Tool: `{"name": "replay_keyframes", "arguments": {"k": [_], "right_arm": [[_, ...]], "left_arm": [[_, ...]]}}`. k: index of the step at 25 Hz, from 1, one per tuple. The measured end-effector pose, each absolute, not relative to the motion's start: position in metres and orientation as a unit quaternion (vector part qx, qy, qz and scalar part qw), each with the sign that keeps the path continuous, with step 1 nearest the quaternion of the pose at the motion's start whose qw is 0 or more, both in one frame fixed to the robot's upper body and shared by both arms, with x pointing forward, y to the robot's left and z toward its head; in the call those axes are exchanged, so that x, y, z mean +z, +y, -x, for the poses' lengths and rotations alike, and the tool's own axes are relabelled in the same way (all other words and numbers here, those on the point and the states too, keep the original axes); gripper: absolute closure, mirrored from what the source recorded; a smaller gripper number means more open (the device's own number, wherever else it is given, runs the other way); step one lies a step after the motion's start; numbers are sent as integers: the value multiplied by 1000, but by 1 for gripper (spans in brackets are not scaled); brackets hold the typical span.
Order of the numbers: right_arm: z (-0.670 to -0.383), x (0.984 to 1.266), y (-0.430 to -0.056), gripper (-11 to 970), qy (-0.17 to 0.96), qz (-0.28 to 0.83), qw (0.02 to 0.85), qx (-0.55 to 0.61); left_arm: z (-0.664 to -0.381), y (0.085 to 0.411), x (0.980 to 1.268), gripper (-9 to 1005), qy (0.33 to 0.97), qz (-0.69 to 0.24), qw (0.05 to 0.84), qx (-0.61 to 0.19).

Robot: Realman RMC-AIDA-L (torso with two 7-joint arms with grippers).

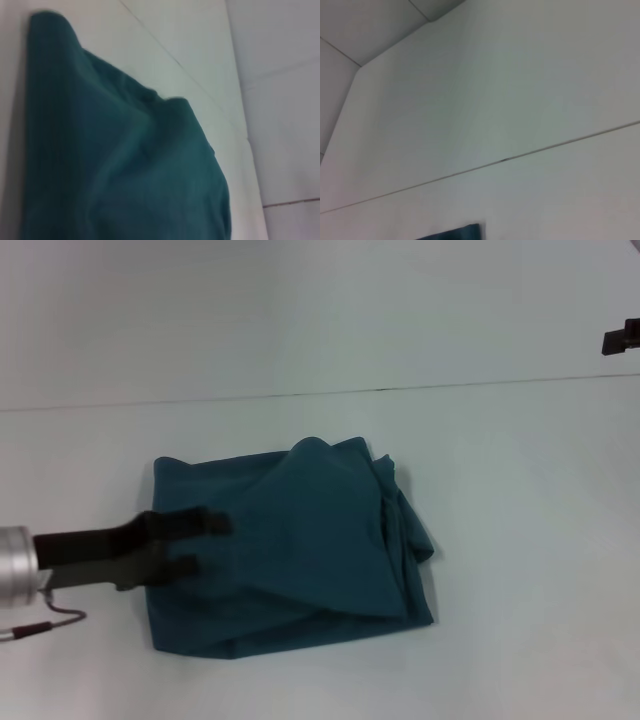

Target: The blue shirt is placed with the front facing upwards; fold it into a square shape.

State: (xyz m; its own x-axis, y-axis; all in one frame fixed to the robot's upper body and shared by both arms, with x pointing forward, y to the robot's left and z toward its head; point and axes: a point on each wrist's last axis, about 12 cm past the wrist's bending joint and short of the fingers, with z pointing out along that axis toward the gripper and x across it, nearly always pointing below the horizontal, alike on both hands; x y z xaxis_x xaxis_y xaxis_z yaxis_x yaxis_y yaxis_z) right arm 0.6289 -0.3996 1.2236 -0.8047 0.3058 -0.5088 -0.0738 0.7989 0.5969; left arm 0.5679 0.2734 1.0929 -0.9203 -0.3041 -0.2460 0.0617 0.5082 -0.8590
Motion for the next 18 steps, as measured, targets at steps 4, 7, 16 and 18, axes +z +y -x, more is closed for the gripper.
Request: {"name": "replay_keyframes", "arguments": {"k": [4,7,16,18], "right_arm": [[-629,1223,-397,14,897,-63,305,313],[-630,1222,-395,14,897,-60,304,314],[-627,1219,-397,14,898,-64,303,314],[-627,1219,-398,14,898,-63,303,314]], "left_arm": [[-568,254,1088,61,845,68,177,-500],[-570,245,1084,61,846,70,180,-497],[-563,231,1066,61,859,59,146,-487],[-561,238,1073,62,851,55,153,-500]]}}
